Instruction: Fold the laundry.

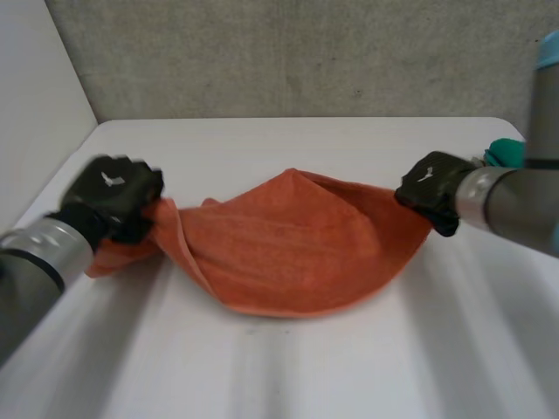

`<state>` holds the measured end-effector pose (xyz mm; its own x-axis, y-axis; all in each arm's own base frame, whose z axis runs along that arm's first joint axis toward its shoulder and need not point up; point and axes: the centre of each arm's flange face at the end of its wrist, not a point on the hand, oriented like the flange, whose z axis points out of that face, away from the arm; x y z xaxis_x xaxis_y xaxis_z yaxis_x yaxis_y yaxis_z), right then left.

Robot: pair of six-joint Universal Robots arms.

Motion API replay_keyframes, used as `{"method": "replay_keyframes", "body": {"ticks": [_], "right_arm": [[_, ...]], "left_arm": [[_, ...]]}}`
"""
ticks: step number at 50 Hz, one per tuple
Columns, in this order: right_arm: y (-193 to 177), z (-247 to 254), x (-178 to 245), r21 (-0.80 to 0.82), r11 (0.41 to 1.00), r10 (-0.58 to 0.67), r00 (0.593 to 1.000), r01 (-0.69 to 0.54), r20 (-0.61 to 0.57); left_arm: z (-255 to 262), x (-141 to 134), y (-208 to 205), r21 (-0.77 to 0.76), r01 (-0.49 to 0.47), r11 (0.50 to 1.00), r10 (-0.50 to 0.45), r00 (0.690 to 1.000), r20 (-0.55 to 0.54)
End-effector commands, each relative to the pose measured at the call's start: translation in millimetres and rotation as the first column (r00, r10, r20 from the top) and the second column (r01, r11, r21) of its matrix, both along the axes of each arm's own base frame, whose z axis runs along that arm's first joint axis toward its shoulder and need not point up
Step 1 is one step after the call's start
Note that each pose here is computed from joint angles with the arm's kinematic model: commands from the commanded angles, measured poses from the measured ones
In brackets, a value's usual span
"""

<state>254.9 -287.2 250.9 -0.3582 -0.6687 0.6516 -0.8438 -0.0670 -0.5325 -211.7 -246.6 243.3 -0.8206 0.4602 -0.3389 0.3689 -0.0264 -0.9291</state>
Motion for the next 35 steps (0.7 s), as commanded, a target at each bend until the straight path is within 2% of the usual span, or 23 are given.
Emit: {"method": "replay_keyframes", "body": {"ticks": [1, 6, 12, 16, 17, 20, 23, 25, 28, 31, 35], "right_arm": [[45.1, 37.1, -21.0, 0.030, 0.998, -0.057, 0.995, 0.054, 0.084], [62.3, 10.6, -24.7, 0.125, 0.992, -0.035, 0.999, 0.032, 0.021], [53.4, -26.9, -21.1, 0.219, 0.975, -0.018, 0.999, 0.026, -0.038], [35.3, -44.1, -11.3, 0.205, 0.978, -0.054, 0.998, 0.048, 0.026], [30.4, -47.4, -7.8, 0.186, 0.981, -0.075, 0.994, 0.058, 0.083], [31.1, -54.4, -3.8, 0.180, 0.983, -0.068, 0.986, 0.039, 0.154], [43.1, -52.6, 0.3, 0.144, 0.989, 0.005, 0.972, -0.040, 0.236], [56.6, -36.8, 1.1, 0.064, 0.992, 0.082, 0.952, -0.105, 0.296], [71.2, -27.4, 3.2, -0.012, 0.984, 0.170, 0.927, -0.176, 0.334], [81.4, -25.7, 3.9, -0.100, 0.968, 0.251, 0.911, -0.231, 0.327], [87.8, -38.0, 1.1, -0.131, 0.954, 0.295, 0.926, -0.270, 0.235]], "left_arm": [[25.9, 17.8, -10.0, 0.038, -0.086, 0.996, 0.092, 0.970, -0.224], [2.4, 16.0, -11.7, 0.134, -0.084, 0.987, 0.110, 0.974, -0.198], [-41.9, 14.9, -36.2, 0.259, -0.102, 0.960, 0.139, 0.982, -0.130], [-61.9, 11.4, -48.8, 0.302, -0.098, 0.948, 0.131, 0.987, -0.091], [-64.9, 10.9, -50.0, 0.309, -0.098, 0.946, 0.130, 0.988, -0.085], [-66.8, 11.0, -52.9, 0.308, -0.104, 0.946, 0.134, 0.988, -0.080], [-64.8, 10.6, -54.8, 0.297, -0.106, 0.949, 0.136, 0.987, -0.082], [-60.9, 10.4, -56.1, 0.286, -0.106, 0.952, 0.137, 0.986, -0.091], [-56.1, 10.0, -59.4, 0.272, -0.107, 0.956, 0.139, 0.985, -0.101], [-55.2, 8.7, -59.6, 0.266, -0.105, 0.958, 0.135, 0.986, -0.096], [-55.3, 7.8, -58.8, 0.268, -0.102, 0.958, 0.132, 0.987, -0.095]]}}
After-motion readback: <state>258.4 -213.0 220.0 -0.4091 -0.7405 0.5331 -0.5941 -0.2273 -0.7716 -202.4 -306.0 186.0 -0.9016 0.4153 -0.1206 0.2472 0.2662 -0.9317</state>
